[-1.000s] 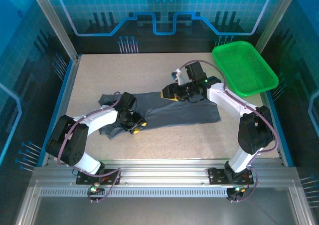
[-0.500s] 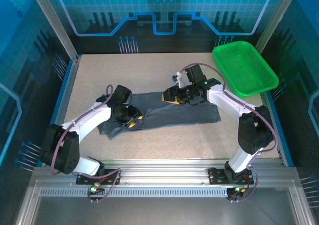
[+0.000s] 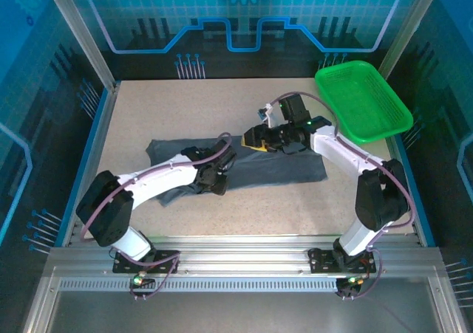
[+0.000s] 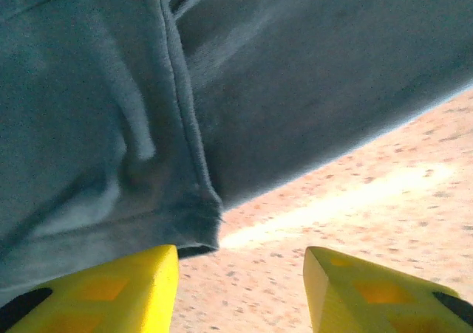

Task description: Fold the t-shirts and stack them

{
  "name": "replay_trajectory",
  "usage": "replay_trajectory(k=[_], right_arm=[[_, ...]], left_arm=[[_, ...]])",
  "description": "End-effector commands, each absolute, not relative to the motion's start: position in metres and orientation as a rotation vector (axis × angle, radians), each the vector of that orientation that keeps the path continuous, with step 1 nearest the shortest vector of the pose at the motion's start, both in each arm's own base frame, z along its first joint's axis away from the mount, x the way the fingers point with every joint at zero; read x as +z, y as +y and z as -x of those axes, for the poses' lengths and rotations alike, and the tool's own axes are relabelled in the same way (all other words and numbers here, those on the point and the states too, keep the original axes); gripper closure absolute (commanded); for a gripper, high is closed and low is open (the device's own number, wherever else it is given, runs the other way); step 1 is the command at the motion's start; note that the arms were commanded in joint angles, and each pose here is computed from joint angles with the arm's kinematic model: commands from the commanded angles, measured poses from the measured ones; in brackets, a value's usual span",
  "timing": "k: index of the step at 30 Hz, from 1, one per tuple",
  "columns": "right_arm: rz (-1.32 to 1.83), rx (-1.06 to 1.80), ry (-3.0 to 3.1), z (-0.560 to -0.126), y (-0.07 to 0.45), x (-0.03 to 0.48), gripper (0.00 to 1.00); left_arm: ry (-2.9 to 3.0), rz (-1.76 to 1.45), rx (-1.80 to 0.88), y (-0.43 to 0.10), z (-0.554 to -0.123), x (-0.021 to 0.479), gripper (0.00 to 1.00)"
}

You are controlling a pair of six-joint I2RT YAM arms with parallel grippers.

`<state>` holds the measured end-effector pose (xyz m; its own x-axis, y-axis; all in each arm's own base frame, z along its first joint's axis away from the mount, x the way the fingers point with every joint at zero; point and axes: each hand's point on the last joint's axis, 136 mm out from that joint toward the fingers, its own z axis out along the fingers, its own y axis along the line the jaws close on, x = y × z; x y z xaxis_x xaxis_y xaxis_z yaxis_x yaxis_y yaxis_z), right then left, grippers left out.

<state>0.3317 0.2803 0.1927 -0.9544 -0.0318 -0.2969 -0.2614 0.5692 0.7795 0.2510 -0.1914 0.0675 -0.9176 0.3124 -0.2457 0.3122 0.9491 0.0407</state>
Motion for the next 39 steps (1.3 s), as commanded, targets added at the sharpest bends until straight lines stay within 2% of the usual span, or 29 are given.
replay_trajectory(k=[1, 7, 11, 14, 16, 21, 23, 33, 37, 39], right_arm=[[0.230, 1.382, 2.498, -0.332, 0.276, 0.210, 0.43], [0.218, 1.379, 2.502, -0.331, 0.272, 0.209, 0.42], [0.211, 1.377, 2.507, -0.329, 0.270, 0.207, 0.42], [0.206, 1.374, 2.510, -0.328, 0.268, 0.206, 0.43], [0.201, 1.371, 2.511, -0.328, 0.266, 0.205, 0.43], [0.197, 1.369, 2.510, -0.329, 0.264, 0.206, 0.43], [0.193, 1.362, 2.509, -0.330, 0.263, 0.206, 0.43], [0.156, 1.331, 2.502, -0.337, 0.251, 0.208, 0.43], [0.149, 1.338, 2.511, -0.335, 0.251, 0.205, 0.43], [0.149, 1.336, 2.513, -0.334, 0.251, 0.204, 0.43]], left_arm=[[2.797, -0.645, 0.197, -0.177, -0.252, 0.053, 0.50], [2.798, -0.713, 0.271, -0.179, -0.252, 0.037, 0.53], [2.805, -0.726, 0.279, -0.181, -0.255, 0.035, 0.61], [2.837, -0.708, 0.300, -0.179, -0.253, 0.032, 0.63], [2.842, -0.693, 0.307, -0.178, -0.252, 0.031, 0.70], [2.813, -0.645, 0.280, -0.182, -0.258, 0.044, 0.94], [2.804, -0.607, 0.240, -0.188, -0.262, 0.054, 1.00], [2.945, -0.328, -0.063, -0.225, -0.251, 0.071, 1.00], [3.022, -0.282, 0.018, -0.221, -0.247, 0.059, 0.99], [3.057, -0.283, 0.089, -0.215, -0.244, 0.053, 0.94]])
